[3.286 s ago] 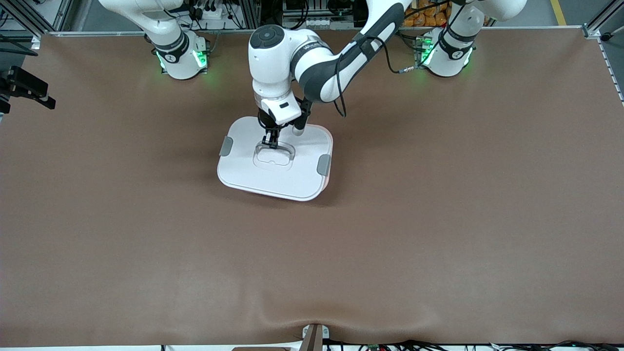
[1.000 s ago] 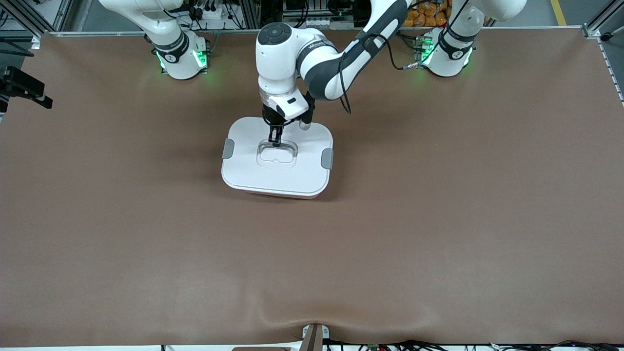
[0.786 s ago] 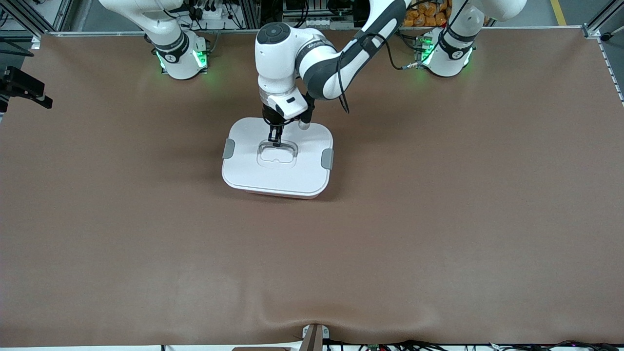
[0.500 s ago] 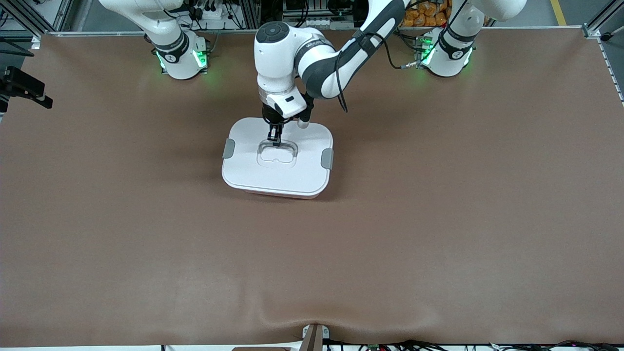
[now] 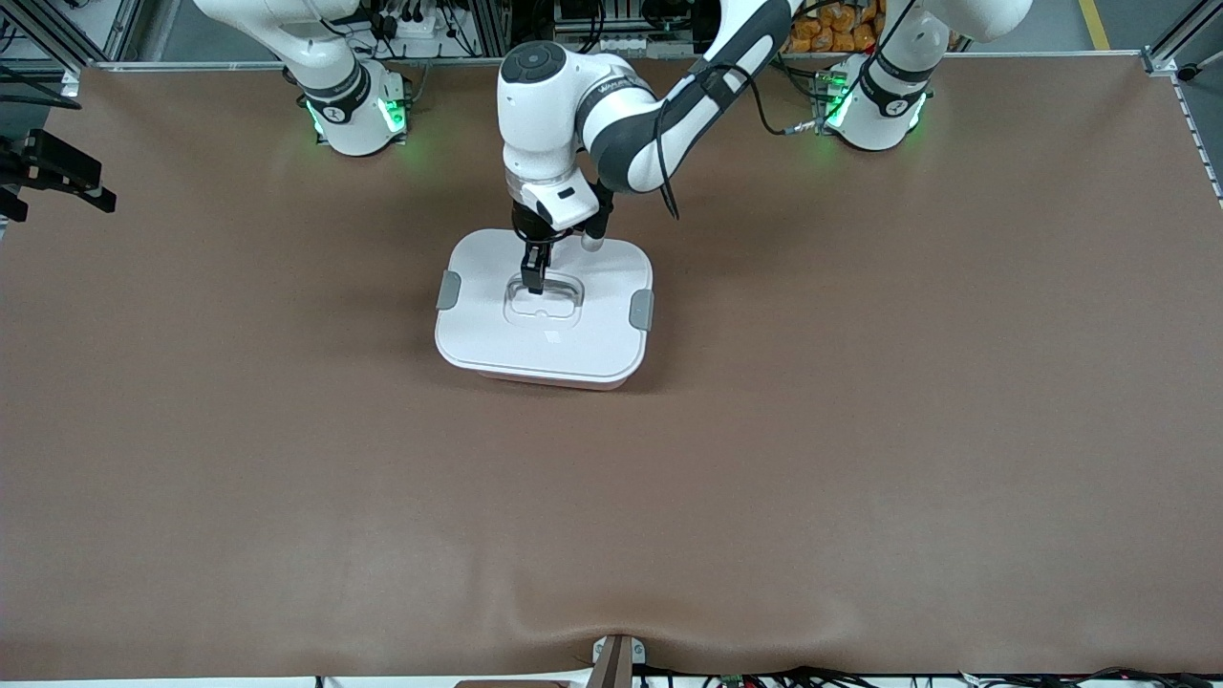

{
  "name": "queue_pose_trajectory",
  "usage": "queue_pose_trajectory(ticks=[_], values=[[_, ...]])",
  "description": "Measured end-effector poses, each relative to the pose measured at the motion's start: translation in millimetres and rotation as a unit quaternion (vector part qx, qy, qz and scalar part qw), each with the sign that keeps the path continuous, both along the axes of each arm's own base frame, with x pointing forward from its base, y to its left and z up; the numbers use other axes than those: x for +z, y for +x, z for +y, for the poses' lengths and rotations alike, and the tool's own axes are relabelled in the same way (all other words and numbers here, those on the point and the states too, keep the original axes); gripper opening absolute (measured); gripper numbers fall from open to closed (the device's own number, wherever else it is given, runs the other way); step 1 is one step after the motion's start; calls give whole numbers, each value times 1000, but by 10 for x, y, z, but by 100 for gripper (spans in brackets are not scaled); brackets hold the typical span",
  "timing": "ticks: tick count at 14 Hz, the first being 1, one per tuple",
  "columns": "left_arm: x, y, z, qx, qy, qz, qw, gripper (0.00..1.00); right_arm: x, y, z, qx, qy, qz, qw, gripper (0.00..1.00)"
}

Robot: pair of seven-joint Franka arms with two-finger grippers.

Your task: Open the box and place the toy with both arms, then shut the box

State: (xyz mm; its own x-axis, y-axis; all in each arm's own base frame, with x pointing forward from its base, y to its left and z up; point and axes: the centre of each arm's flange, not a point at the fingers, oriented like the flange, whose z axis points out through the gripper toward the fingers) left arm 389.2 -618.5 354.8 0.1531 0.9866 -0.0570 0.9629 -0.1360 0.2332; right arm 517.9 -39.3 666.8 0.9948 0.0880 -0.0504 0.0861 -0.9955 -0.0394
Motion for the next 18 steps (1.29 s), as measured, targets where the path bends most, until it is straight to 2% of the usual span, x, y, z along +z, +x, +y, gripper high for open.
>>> queue_pose_trajectory(ticks=[3,6,8,12,15,18], values=[[46,10,-12,0,-6,-3,1000,99,0,-1,-2,0,0,0,1000,100],[272,58,13,4,-20,-14,1000,100,-4,-6,-5,-1,0,3,1000,100],[487,195,128,13,-27,-25,999,100,-6,-9,-6,-1,0,4,1000,100],[953,889,775,27,-22,-49,998,100,-7,-9,30,3,0,5,1000,100],[1088,1442,1372,32,-6,-60,998,100,-7,-8,45,4,0,5,1000,100],[1289,1901,2037,65,1,-66,996,100,-6,-9,38,3,0,5,1000,100]])
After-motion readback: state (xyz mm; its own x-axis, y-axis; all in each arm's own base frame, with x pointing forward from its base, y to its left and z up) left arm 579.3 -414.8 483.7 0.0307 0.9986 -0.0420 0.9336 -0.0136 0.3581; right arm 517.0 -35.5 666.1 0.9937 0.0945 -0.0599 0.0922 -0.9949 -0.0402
